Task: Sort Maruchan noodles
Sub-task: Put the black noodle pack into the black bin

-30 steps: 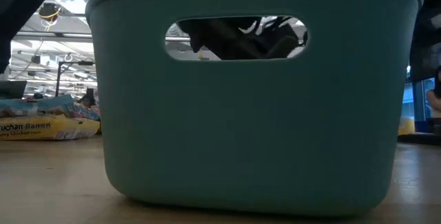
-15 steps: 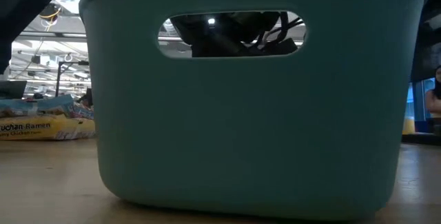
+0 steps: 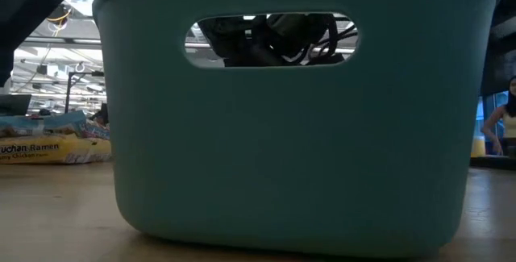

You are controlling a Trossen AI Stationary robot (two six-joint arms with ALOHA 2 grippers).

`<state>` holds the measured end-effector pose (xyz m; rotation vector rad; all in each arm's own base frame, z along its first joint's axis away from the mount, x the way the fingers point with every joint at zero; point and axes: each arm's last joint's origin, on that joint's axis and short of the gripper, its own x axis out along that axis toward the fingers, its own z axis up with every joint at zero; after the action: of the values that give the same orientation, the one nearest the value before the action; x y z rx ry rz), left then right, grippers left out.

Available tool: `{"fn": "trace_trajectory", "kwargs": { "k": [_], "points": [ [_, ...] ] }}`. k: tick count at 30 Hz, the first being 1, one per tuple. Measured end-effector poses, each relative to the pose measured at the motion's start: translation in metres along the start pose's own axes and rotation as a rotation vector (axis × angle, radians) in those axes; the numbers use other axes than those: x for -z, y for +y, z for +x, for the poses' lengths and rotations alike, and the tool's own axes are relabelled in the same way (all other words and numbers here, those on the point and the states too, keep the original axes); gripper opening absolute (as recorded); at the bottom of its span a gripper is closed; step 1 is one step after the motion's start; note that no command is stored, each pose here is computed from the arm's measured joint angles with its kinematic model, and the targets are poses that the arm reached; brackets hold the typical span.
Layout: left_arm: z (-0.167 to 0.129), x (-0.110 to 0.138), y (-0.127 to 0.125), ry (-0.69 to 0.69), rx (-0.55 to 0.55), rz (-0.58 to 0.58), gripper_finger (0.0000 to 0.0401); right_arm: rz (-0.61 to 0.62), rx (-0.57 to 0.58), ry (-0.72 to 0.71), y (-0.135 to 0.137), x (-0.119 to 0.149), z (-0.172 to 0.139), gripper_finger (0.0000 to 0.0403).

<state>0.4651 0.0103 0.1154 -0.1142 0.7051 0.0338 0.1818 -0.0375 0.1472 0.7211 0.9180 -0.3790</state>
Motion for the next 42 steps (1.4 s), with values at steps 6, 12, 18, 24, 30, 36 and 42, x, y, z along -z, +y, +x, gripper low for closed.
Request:
{"fn": "trace_trajectory", "kwargs": {
  "k": [6, 12, 18, 24, 30, 36, 42],
  "points": [
    [0.001, 0.001, 0.000, -0.002, 0.000, 0.000, 0.0147, -0.003, -0.120, -0.003, 0.006, -0.006, 0.007, 0.0313],
    [0.002, 0.001, 0.000, -0.007, 0.000, 0.001, 0.0147, 0.017, -0.196, 0.005, 0.010, -0.010, 0.015, 0.0294],
    [0.002, 0.001, 0.001, -0.012, -0.008, 0.002, 0.0147, 0.033, -0.178, 0.005, 0.009, -0.010, 0.021, 0.0254],
    [0.002, 0.001, 0.001, -0.012, -0.008, 0.005, 0.0147, 0.043, -0.189, -0.009, 0.010, -0.012, 0.023, 0.0174],
    [0.002, 0.001, 0.001, -0.012, -0.006, 0.006, 0.0147, 0.012, -0.190, -0.038, 0.013, -0.017, 0.020, 0.0111],
    [-0.004, -0.003, 0.001, -0.008, -0.010, 0.005, 0.0147, -0.051, -0.171, -0.050, 0.016, -0.022, 0.018, 0.0103],
    [-0.025, -0.015, -0.002, 0.018, 0.010, 0.006, 0.0147, -0.128, -0.114, -0.035, 0.020, -0.027, 0.007, 0.0098]
  ]
}}
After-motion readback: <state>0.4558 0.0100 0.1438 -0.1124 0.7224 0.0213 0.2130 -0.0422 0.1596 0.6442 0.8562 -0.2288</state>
